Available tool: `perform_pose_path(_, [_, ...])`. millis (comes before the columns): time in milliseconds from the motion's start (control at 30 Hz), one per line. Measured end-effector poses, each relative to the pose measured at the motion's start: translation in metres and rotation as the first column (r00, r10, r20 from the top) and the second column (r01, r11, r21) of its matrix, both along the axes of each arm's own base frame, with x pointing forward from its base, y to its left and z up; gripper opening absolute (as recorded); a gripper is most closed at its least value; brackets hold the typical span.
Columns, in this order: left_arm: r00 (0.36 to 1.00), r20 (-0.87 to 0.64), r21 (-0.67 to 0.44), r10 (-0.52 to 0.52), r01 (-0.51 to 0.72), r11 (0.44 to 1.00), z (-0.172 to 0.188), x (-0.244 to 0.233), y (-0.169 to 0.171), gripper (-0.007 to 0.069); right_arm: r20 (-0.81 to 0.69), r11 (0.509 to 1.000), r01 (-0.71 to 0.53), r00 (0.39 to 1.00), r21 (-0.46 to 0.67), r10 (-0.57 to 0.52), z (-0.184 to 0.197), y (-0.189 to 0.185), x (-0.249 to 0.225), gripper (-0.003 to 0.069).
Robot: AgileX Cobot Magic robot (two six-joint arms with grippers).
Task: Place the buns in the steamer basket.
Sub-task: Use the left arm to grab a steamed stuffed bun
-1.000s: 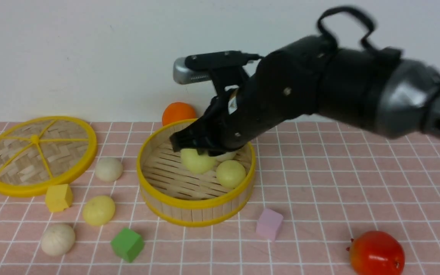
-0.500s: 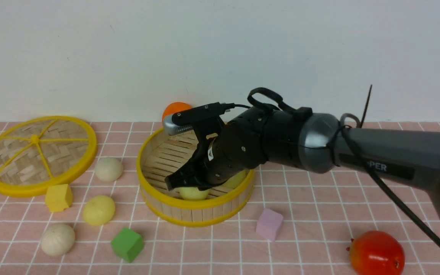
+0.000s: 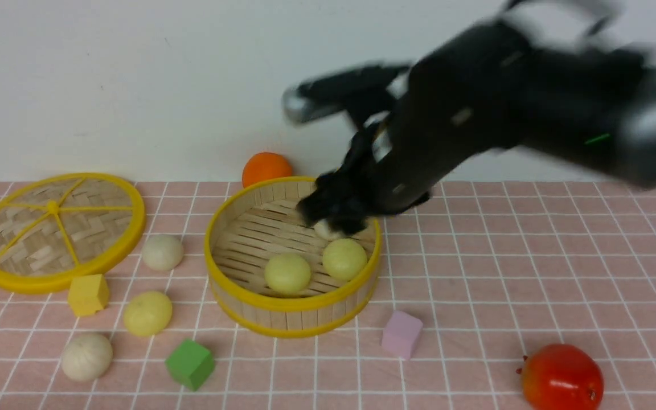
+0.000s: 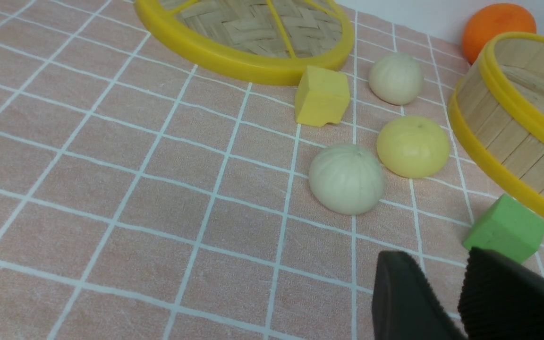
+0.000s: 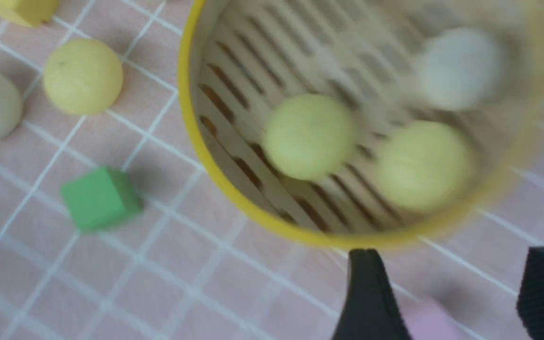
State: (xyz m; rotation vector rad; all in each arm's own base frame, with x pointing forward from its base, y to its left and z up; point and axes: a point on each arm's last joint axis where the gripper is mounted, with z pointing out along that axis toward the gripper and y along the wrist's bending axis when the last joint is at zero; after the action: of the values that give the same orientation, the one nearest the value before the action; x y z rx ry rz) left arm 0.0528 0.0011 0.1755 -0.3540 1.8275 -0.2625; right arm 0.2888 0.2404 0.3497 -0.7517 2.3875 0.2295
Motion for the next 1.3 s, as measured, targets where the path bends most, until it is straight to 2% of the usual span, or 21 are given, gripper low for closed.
perform_pose_path(33, [1.000, 0.000, 0.000, 0.000, 0.000, 1.000, 0.000, 0.000, 0.000, 0.0241, 0.013, 1.000, 0.001, 1.000, -0.006, -0.001, 0.012, -0.008, -0.008, 0.0402])
perform_pose_path(100, [1.000, 0.000, 0.000, 0.000, 0.000, 1.000, 0.000, 0.000, 0.000, 0.0241, 0.048, 1.000, 0.008, 0.999, -0.027, -0.007, 0.035, -0.028, -0.026, 0.0316])
perform_pose_path(167, [1.000, 0.000, 0.000, 0.000, 0.000, 1.000, 0.000, 0.000, 0.000, 0.0241, 0.072, 0.999, 0.025, 0.997, -0.038, -0.022, 0.051, -0.053, -0.050, 0.0170])
perform_pose_path(200, [1.000, 0.000, 0.000, 0.000, 0.000, 1.000, 0.000, 0.000, 0.000, 0.0241, 0.072, 0.999, 0.025, 0.997, -0.037, -0.022, 0.052, -0.054, -0.052, 0.0156])
perform_pose_path(233, [1.000, 0.000, 0.000, 0.000, 0.000, 1.000, 0.000, 0.000, 0.000, 0.0241, 0.081, 0.999, 0.042, 0.996, -0.023, -0.040, 0.056, -0.066, -0.065, 0.0065])
perform_pose_path(300, [1.000, 0.000, 0.000, 0.000, 0.000, 1.000, 0.000, 0.000, 0.000, 0.0241, 0.067, 0.997, 0.075, 0.995, 0.003, -0.075, 0.051, -0.081, -0.083, 0.0002])
perform_pose_path(467, [1.000, 0.000, 0.000, 0.000, 0.000, 1.000, 0.000, 0.000, 0.000, 0.0241, 0.024, 0.988, 0.144, 0.989, 0.058, -0.146, 0.035, -0.107, -0.114, -0.0006])
perform_pose_path(633, [1.000, 0.000, 0.000, 0.000, 0.000, 1.000, 0.000, 0.000, 0.000, 0.0241, 0.001, 0.983, 0.162, 0.987, 0.090, -0.162, 0.038, -0.128, -0.140, -0.0006])
perform_pose_path(867, [1.000, 0.000, 0.000, 0.000, 0.000, 1.000, 0.000, 0.000, 0.000, 0.0241, -0.023, 0.983, 0.174, 0.985, 0.064, -0.173, 0.041, -0.140, -0.154, -0.0004])
perform_pose_path(967, [1.000, 0.000, 0.000, 0.000, 0.000, 1.000, 0.000, 0.000, 0.000, 0.0241, -0.021, 0.988, 0.156, 0.988, 0.016, -0.155, 0.039, -0.143, -0.155, -0.0003])
perform_pose_path(1100, [1.000, 0.000, 0.000, 0.000, 0.000, 1.000, 0.000, 0.000, 0.000, 0.0241, 0.037, 0.990, 0.121, 0.992, -0.068, -0.119, 0.039, -0.148, -0.152, 0.0001])
perform_pose_path(1167, [1.000, 0.000, 0.000, 0.000, 0.000, 1.000, 0.000, 0.000, 0.000, 0.0241, 0.085, 0.989, 0.134, 0.988, -0.057, -0.129, 0.042, -0.153, -0.149, 0.0001])
perform_pose_path(1300, [1.000, 0.000, 0.000, 0.000, 0.000, 1.000, 0.000, 0.000, 0.000, 0.0241, 0.195, 0.961, 0.274, 0.941, 0.049, -0.278, 0.040, -0.186, -0.151, 0.0001])
